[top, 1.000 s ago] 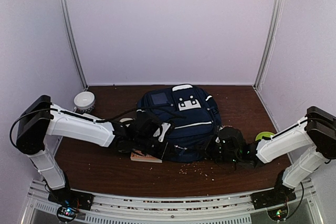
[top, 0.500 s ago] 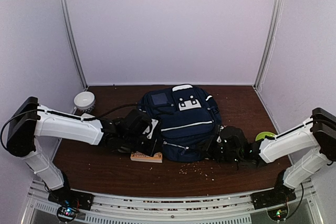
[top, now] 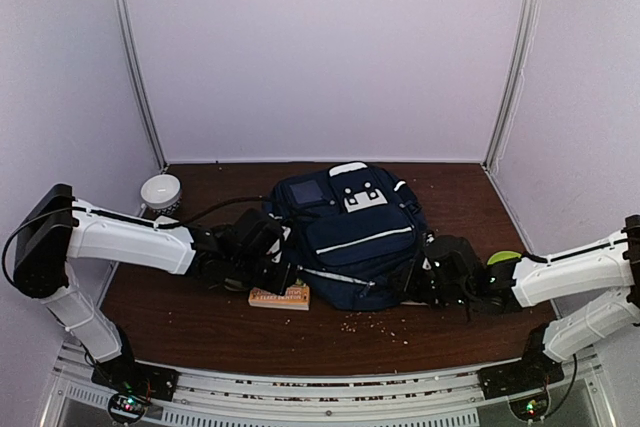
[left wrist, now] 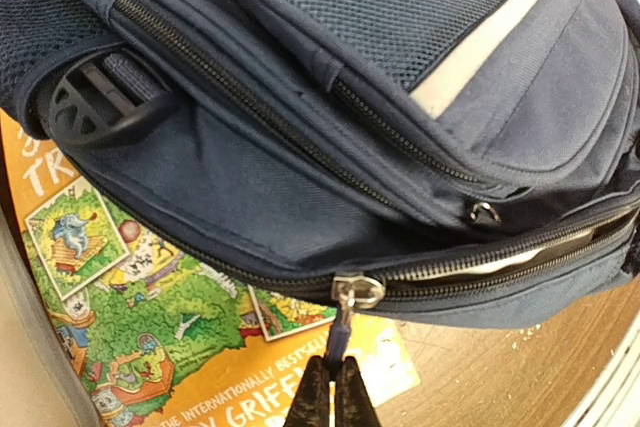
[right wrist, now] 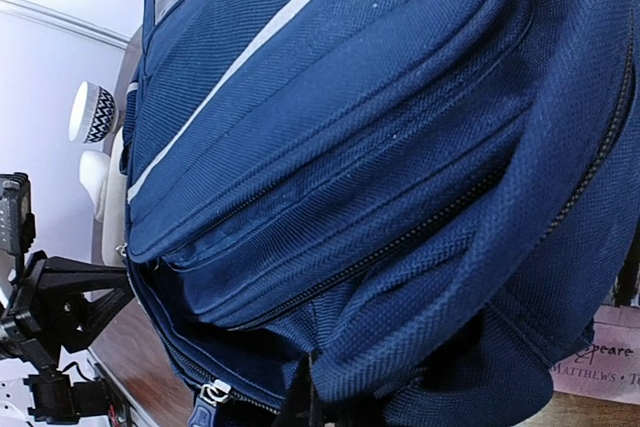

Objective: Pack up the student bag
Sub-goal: Unzip the student bag at the center of the board.

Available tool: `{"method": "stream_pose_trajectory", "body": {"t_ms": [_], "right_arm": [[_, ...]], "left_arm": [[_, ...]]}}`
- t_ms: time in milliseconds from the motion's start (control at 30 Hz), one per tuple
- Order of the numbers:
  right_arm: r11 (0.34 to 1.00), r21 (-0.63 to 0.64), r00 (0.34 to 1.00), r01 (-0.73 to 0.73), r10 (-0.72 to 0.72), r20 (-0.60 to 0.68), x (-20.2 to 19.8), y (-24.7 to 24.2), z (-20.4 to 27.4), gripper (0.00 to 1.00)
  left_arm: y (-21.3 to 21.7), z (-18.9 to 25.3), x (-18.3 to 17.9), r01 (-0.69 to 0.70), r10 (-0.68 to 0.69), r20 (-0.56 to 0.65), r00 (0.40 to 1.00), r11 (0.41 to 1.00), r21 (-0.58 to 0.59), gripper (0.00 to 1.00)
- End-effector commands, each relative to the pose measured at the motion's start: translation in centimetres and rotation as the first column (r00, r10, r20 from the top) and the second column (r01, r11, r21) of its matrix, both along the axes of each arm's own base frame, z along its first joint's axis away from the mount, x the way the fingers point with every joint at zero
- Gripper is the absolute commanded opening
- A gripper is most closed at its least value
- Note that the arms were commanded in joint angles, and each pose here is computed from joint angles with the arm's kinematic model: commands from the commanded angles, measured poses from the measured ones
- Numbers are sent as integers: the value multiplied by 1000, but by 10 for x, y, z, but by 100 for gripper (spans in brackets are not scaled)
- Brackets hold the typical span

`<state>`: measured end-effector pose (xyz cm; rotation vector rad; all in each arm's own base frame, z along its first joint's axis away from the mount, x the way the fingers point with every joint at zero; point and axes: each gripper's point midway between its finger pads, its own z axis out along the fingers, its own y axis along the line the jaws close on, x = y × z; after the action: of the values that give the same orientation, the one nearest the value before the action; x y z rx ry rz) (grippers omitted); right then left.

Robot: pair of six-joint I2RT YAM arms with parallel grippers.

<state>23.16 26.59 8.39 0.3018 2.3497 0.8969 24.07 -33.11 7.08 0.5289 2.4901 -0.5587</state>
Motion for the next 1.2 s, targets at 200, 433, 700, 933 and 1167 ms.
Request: {"method": "stream_pose_trajectory", "body": {"t_ms": [200, 433, 700, 933, 1167], "right_arm": [[987, -157, 999, -18, 24, 36, 2, -17, -3, 0], [967, -246, 994, -61, 81, 72, -1, -27, 8, 0], [961, -275, 989, -33, 71, 127, -3, -44, 24, 0], [985, -162, 979, -60, 89, 182, -7, -36, 36, 0], [990, -117, 974, -78, 101, 204, -10, -34, 39, 0]], "left_arm": [[-10, 30, -2, 94, -90, 62, 994, 993, -70, 0], [12, 58, -1, 80, -75, 146, 986, 996, -27, 77], [-22, 108, -8, 338, -337, 278, 899, 940, 47, 80], [-101, 104, -37, 590, -645, 318, 695, 764, 262, 75], [-133, 93, -38, 683, -736, 296, 609, 677, 275, 68]]}}
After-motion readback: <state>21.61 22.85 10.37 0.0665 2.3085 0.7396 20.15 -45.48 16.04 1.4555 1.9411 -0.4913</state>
